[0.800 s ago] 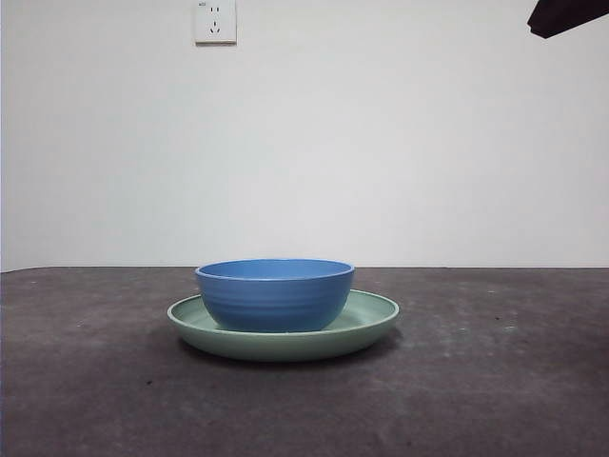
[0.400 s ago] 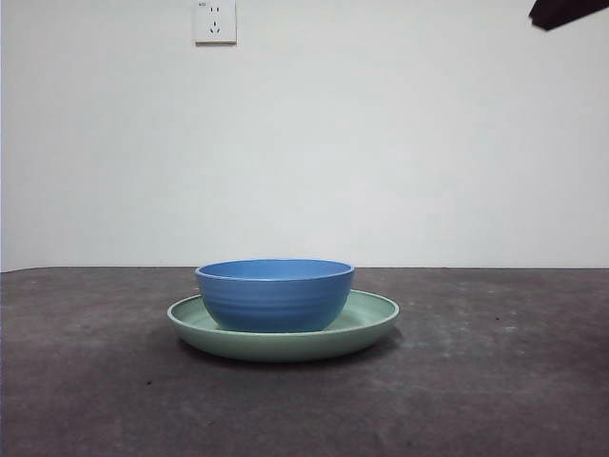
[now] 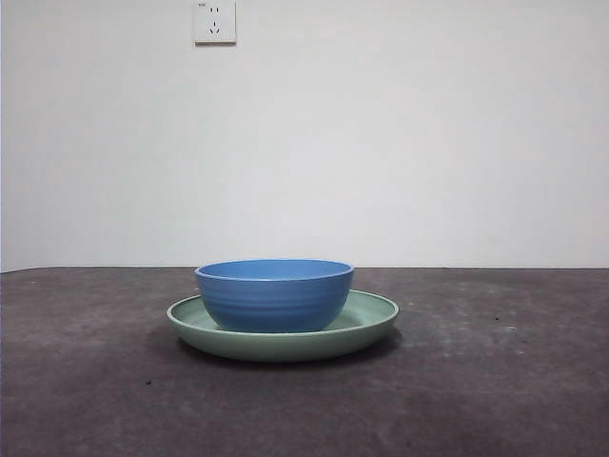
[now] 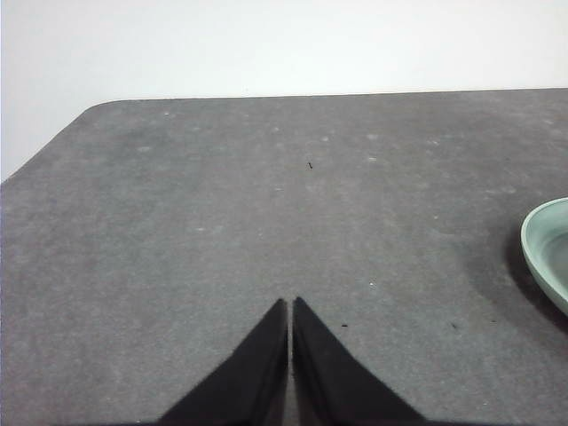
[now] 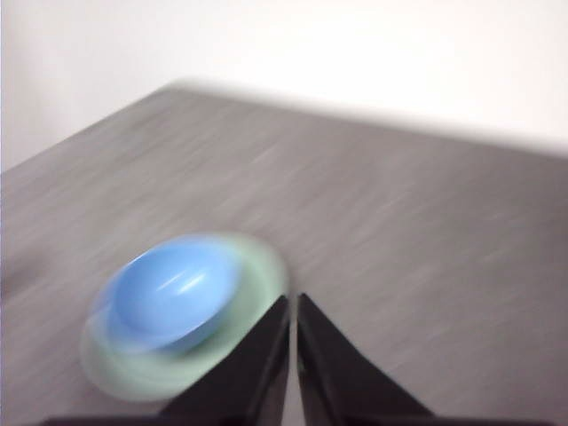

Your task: Pick up the blue bowl, put it on the green plate, put it on desk

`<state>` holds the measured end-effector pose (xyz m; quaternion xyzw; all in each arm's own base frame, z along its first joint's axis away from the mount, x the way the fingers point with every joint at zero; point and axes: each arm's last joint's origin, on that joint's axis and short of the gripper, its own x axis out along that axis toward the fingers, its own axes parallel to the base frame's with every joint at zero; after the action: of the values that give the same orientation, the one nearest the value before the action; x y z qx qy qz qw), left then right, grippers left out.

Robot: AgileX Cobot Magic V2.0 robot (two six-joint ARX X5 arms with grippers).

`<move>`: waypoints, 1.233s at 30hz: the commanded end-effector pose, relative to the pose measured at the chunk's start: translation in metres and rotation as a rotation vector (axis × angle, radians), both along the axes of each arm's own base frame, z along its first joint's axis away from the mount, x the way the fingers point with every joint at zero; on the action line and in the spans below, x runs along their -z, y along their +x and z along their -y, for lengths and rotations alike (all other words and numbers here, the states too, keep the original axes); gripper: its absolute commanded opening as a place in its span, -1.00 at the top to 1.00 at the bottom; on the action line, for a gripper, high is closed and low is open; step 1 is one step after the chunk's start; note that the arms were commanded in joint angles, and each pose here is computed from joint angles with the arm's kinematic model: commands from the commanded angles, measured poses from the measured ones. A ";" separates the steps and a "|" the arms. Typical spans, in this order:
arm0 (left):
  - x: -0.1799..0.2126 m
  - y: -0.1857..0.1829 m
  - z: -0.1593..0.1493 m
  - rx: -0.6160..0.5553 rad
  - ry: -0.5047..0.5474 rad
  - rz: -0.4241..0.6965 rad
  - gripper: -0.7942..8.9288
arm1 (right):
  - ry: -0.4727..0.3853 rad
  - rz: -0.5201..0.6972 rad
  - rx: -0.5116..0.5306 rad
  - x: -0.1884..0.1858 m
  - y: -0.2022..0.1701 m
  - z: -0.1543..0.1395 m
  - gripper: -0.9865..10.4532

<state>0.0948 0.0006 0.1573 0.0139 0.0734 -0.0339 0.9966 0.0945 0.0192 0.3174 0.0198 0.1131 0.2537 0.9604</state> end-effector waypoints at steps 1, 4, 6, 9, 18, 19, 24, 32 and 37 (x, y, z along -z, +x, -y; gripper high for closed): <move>0.008 0.001 0.000 -0.005 -0.004 -0.027 0.82 | -0.011 0.109 0.064 0.014 -0.002 0.004 0.81; 0.008 0.001 0.000 -0.005 -0.004 -0.027 0.82 | -0.013 0.186 0.125 0.038 -0.004 0.007 0.81; 0.008 0.001 0.000 -0.005 -0.004 -0.027 0.82 | -0.015 0.217 0.161 0.055 -0.003 0.009 0.81; 0.008 0.001 0.000 -0.005 -0.004 -0.027 0.82 | -0.013 0.248 0.201 0.081 -0.002 0.010 0.81; 0.008 0.001 0.000 -0.005 -0.004 -0.027 0.82 | 0.004 0.216 0.252 0.137 0.001 0.011 0.81; 0.008 0.001 0.000 -0.005 -0.004 -0.027 0.82 | 0.006 0.209 0.252 0.141 0.001 0.011 0.81; 0.008 0.001 0.000 -0.005 -0.004 -0.027 0.82 | 0.032 0.164 0.256 0.156 0.002 0.011 0.81; 0.008 0.001 0.000 -0.005 -0.004 -0.027 0.82 | 0.017 0.060 0.261 0.166 0.001 0.011 0.81; 0.008 0.001 0.000 -0.005 -0.004 -0.027 0.82 | 0.018 0.061 0.256 0.165 0.001 0.011 0.81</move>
<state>0.0948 0.0006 0.1573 0.0139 0.0734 -0.0339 0.9966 0.0951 0.0083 0.1538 0.0288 0.0744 0.1317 0.9881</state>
